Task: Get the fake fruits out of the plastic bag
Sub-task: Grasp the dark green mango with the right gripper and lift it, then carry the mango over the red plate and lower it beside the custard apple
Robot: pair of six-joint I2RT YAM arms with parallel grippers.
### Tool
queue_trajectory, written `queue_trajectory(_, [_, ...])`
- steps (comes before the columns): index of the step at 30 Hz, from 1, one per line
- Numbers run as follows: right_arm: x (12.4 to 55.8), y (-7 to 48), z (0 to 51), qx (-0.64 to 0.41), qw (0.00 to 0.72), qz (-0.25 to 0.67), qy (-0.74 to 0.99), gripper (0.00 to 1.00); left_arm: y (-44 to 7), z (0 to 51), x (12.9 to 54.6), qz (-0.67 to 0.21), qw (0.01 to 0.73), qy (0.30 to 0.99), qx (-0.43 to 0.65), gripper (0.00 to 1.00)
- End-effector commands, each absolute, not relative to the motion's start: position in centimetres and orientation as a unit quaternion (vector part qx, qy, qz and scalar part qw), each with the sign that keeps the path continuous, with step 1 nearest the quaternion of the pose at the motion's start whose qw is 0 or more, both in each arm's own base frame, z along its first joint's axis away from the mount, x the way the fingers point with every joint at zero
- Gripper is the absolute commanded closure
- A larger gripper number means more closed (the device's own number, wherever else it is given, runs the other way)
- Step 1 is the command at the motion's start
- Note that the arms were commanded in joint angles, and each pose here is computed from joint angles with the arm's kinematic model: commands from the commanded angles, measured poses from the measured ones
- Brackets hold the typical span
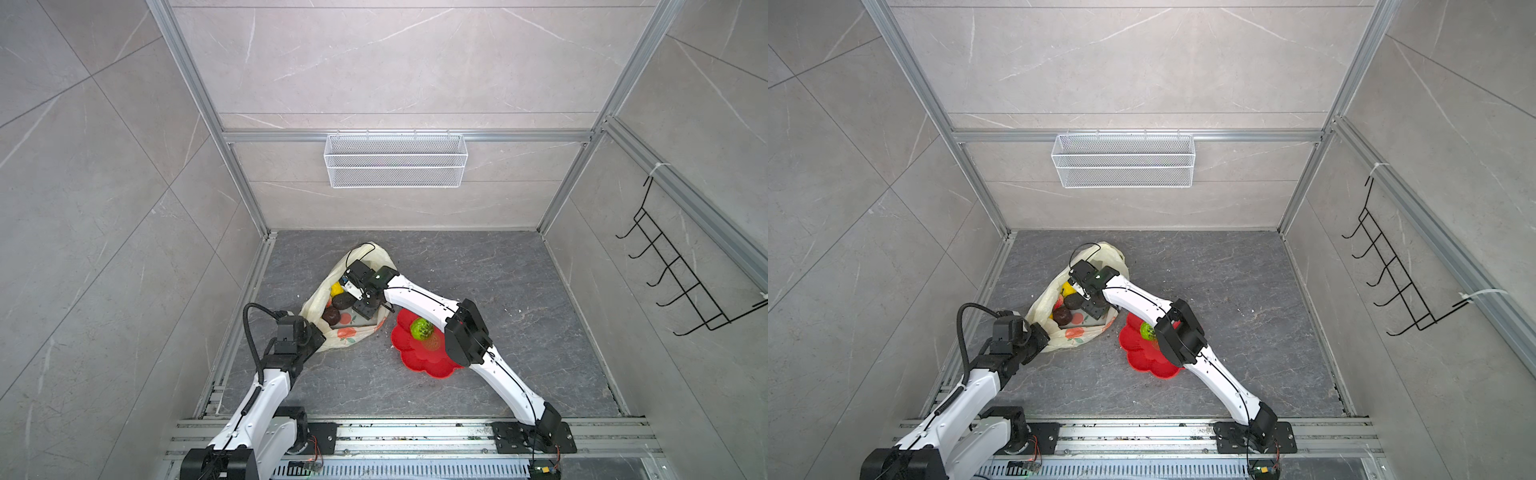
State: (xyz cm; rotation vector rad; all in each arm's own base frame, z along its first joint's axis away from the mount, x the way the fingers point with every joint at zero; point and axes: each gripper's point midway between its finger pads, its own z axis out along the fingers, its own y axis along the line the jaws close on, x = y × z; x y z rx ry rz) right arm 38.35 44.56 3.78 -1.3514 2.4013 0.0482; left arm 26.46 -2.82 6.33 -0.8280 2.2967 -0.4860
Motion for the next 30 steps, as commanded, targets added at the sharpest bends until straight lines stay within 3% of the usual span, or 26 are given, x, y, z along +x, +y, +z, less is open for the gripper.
queue_trajectory(1, [38.0, 44.5, 3.6, -0.488, 0.178, 0.02, 0.854, 0.41, -2.8, 6.9, 26.8, -0.187, 0.336, 0.872, -0.302, 1.0])
queue_trajectory(5, [37.9, 44.9, 4.7, -0.487, 0.185, 0.032, 0.853, 0.49, -2.8, 6.8, 26.8, -0.187, 0.336, 0.872, -0.302, 1.0])
queue_trajectory(18, [36.4, 45.9, 13.8, -0.466, 0.25, 0.097, 0.843, 0.54, -4.2, 6.6, 27.8, -0.211, 0.319, 0.883, -0.271, 1.0])
queue_trajectory(30, [31.8, 38.0, 20.7, -0.424, 0.292, 0.106, 0.851, 0.53, -4.6, 6.9, 28.0, -0.221, 0.319, 0.885, -0.259, 1.0])
